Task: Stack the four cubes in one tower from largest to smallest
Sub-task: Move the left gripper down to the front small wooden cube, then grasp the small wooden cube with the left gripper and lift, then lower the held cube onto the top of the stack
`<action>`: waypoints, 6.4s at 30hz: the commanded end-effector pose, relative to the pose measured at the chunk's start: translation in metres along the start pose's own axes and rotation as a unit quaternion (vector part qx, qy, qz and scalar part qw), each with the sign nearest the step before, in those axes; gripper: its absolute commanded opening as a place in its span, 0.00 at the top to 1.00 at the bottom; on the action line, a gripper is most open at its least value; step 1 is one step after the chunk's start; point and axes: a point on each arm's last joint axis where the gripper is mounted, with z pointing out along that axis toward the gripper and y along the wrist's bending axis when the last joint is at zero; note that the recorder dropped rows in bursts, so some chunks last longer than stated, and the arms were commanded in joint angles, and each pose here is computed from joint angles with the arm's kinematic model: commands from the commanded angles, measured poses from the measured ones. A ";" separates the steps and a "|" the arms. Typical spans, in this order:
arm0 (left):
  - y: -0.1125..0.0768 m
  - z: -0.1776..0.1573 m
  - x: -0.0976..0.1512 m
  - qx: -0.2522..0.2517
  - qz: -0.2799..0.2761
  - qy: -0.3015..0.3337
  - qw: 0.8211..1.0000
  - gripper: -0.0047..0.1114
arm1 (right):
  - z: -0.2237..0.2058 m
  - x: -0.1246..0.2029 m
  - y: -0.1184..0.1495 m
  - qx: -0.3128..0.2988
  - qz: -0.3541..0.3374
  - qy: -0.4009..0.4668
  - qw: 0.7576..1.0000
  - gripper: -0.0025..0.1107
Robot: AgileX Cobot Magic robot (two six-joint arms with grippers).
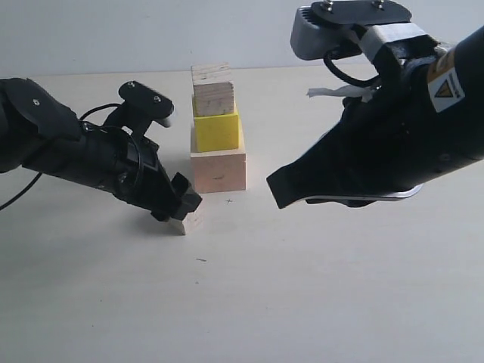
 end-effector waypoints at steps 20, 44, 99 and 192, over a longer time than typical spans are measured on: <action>0.001 0.020 0.009 0.006 -0.024 0.026 0.999 0.71 | -0.001 0.001 0.002 -0.010 0.002 -0.002 1.000 0.98; -0.018 -0.073 -0.018 0.070 0.039 0.027 0.996 0.96 | -0.012 0.003 0.002 -0.017 0.006 -0.017 1.000 0.98; 0.056 -0.097 -0.185 0.117 0.287 -0.035 0.950 0.96 | -0.031 0.013 0.005 -0.040 0.015 -0.010 0.999 0.98; 0.059 -0.077 -0.175 0.132 0.282 -0.011 0.950 0.96 | -0.031 0.012 0.005 -0.044 0.017 -0.015 0.999 0.98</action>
